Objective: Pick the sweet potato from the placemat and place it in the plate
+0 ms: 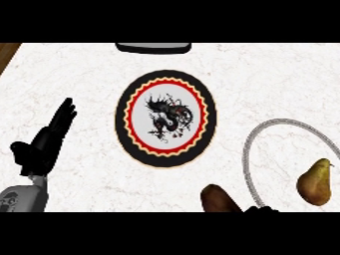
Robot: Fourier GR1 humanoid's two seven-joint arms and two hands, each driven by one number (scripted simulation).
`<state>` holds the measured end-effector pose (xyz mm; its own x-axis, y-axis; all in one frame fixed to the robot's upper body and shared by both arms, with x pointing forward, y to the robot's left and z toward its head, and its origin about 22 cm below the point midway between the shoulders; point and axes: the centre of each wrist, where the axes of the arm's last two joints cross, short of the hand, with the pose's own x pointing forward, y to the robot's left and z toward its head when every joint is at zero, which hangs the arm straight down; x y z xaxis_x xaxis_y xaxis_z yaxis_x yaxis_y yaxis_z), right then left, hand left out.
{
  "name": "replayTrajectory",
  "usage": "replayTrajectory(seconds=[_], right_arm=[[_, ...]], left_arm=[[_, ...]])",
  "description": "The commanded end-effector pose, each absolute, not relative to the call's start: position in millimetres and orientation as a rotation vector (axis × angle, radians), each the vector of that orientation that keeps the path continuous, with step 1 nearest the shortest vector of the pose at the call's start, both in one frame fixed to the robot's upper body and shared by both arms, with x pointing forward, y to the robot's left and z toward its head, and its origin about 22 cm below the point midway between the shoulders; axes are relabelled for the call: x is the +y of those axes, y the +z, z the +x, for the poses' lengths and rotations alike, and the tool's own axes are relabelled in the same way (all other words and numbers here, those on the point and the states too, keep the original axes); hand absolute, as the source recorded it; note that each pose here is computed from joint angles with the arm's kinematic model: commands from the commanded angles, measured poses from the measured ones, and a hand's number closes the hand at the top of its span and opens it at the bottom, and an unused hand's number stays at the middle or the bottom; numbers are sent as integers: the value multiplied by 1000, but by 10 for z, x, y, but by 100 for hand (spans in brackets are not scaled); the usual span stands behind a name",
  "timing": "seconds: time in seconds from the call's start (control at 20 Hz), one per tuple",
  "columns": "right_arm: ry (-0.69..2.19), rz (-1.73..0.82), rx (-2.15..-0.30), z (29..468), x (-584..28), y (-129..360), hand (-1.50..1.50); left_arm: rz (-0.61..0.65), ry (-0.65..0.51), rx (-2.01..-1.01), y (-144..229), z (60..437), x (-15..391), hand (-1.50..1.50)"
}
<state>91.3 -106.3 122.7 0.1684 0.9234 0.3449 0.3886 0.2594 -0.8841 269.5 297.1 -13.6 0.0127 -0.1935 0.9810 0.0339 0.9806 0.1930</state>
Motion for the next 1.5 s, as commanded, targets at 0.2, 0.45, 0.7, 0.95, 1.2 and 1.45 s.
replayTrajectory(seconds=[0.2,0.45,0.7,0.95,1.2,1.45], right_arm=[[451,-1202,-1404,1426,-736,1236,150],[438,-1187,-1359,1646,-784,1132,150],[215,-1143,-1399,2024,-736,1195,150],[175,-1155,-1288,2528,-689,1051,-150],[38,-1075,-1342,2857,-697,1106,-150],[-190,-1016,-1482,2974,-784,1181,-150]], left_arm=[[100,-212,-1553,-183,2684,2881,0],[84,-210,-1549,-207,2681,2758,0],[86,-211,-1562,-126,2777,2752,0],[90,-219,-1544,-130,2730,2833,0],[70,-208,-1554,-184,2753,2730,0],[95,-202,-1539,-153,2707,2831,0]])
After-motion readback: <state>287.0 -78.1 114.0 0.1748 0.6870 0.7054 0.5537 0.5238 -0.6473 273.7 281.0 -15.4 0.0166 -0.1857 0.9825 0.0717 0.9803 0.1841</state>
